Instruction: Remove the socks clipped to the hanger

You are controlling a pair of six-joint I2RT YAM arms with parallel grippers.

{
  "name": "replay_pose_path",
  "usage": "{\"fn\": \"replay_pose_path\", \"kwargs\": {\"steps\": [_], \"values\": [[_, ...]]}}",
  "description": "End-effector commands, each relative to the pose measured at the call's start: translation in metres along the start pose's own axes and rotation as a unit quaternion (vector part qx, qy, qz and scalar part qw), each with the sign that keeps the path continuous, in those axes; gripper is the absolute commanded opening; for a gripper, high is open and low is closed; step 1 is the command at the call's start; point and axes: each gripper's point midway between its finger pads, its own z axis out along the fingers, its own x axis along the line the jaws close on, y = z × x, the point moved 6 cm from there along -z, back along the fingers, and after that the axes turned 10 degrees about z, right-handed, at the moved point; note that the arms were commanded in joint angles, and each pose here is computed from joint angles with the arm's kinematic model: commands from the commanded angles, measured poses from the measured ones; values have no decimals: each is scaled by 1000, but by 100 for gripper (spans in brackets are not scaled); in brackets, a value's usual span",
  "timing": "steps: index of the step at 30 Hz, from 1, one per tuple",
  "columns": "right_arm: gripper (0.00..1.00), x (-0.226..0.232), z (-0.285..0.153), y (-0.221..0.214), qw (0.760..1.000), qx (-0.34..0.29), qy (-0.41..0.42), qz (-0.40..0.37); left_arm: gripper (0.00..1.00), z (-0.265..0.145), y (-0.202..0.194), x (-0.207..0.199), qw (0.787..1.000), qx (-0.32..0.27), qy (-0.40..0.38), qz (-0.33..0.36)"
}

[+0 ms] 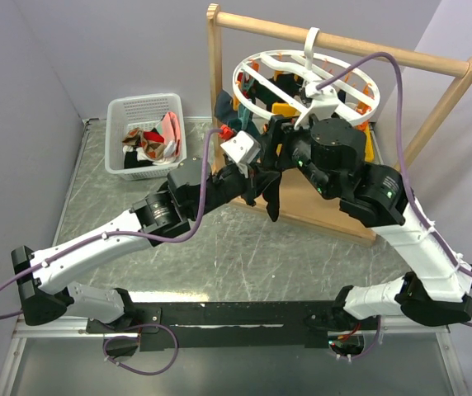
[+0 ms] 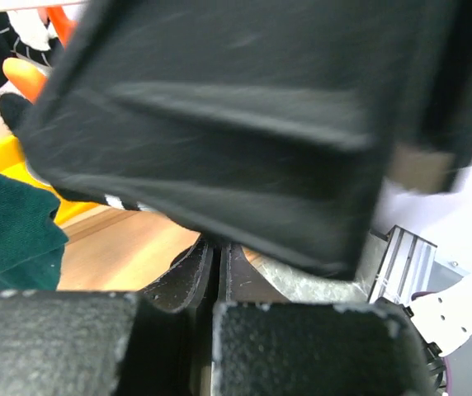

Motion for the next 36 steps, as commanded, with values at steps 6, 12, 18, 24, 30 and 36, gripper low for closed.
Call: {"fn": "replay_pose_path", "kwargs": {"steps": [6,12,18,24,30,36], "values": [[62,1,8,22,997,-69,-27,18,4,-10,30,-7,999,-42,-10,2],[44,-7,2,27,994,-96,-35,28,5,-15,20,-8,999,-31,-12,-4],[44,-12,-1,24,994,-95,-40,20,5,-32,-12,-6,1000,9,-4,-13],[44,-17,-5,21,994,-98,-42,18,7,-63,-43,-3,998,46,8,-30],[37,-20,-5,18,994,-100,-45,20,9,-92,-50,8,997,51,42,-39],[36,-20,-5,18,994,-100,-45,21,8,-94,-56,13,995,75,62,-37]]}}
